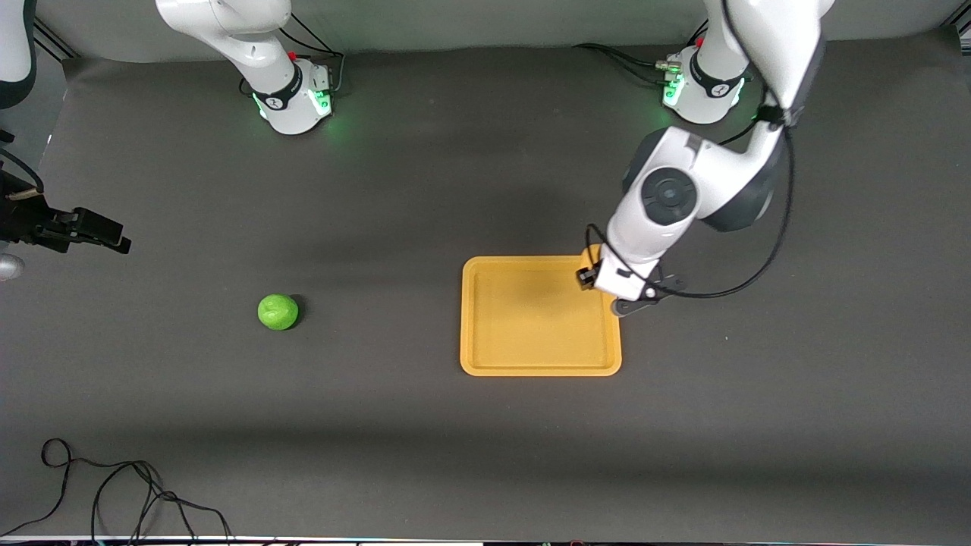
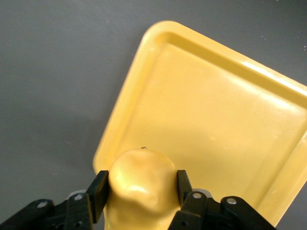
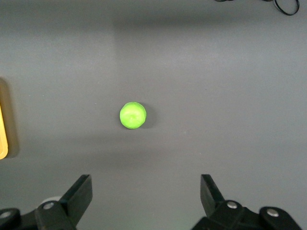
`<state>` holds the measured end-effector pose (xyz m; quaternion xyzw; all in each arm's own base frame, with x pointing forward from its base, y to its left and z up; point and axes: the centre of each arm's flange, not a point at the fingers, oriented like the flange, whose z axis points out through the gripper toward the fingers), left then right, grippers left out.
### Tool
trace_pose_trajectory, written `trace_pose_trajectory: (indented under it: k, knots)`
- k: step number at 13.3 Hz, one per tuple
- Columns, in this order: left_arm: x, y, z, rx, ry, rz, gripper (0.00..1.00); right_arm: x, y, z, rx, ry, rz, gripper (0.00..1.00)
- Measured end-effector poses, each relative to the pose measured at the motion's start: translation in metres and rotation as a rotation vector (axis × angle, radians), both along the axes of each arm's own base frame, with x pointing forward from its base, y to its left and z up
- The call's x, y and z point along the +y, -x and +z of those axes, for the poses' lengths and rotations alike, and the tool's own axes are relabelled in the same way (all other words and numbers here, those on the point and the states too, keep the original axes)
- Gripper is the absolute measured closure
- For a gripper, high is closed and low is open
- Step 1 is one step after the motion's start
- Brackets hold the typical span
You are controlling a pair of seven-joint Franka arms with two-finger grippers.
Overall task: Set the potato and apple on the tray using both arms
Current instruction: 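Lift the potato with the left gripper and carry it over the tray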
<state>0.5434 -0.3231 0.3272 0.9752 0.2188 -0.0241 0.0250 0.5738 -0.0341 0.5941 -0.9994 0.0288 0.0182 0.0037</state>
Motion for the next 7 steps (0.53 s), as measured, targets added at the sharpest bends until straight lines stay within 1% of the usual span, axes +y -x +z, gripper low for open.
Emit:
trace_pose_trajectory:
  k: [7]
  knots:
    - [-0.024, -0.005, -0.071, -0.038, 0.028, 0.026, 0.37, 0.000, 0.000, -0.006, 0.011, -0.001, 0.017, 0.00]
